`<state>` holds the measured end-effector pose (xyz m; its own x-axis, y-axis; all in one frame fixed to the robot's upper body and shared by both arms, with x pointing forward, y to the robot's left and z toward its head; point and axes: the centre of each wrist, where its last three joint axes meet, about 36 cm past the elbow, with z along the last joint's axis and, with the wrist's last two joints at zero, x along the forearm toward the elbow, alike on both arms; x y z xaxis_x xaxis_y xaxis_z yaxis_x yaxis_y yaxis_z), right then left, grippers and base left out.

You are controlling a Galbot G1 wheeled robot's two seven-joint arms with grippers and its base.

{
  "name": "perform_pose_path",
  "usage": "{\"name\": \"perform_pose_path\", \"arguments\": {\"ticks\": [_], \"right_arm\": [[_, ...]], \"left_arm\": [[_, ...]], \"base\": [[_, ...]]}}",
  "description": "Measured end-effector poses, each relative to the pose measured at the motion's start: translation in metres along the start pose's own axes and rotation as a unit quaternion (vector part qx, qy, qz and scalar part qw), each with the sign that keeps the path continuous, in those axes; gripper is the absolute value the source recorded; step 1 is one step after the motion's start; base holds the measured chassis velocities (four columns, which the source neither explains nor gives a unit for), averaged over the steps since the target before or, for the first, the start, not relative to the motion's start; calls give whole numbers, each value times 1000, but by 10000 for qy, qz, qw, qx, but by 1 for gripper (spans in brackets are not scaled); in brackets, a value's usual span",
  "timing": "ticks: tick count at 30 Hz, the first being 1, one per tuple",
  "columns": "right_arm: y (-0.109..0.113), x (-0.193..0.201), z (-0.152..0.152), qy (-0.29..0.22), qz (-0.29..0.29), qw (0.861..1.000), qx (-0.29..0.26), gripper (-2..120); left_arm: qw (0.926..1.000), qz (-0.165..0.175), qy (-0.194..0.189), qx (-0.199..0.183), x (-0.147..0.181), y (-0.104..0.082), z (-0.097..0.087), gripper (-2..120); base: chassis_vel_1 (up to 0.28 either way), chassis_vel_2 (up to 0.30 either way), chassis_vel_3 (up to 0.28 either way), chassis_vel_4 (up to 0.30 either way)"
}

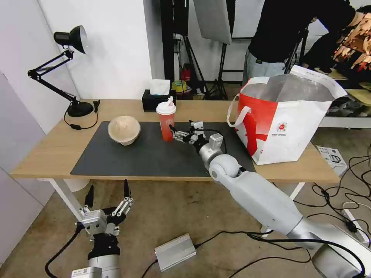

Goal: Pick up the trash from the table and place it into the takeout bag.

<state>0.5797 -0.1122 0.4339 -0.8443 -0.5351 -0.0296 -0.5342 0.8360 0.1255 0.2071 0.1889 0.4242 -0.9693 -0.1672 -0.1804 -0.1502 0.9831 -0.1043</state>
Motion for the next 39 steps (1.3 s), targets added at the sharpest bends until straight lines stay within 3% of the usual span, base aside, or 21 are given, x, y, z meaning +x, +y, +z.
{"name": "perform_pose_path", "arguments": {"ticks": [39], "right_arm": [[4, -53, 18, 126, 8, 9998, -136, 100]], "left_arm": [[10000, 60, 6, 25, -1, -3, 3, 100]], "base": [[0, 0, 0, 0]]}}
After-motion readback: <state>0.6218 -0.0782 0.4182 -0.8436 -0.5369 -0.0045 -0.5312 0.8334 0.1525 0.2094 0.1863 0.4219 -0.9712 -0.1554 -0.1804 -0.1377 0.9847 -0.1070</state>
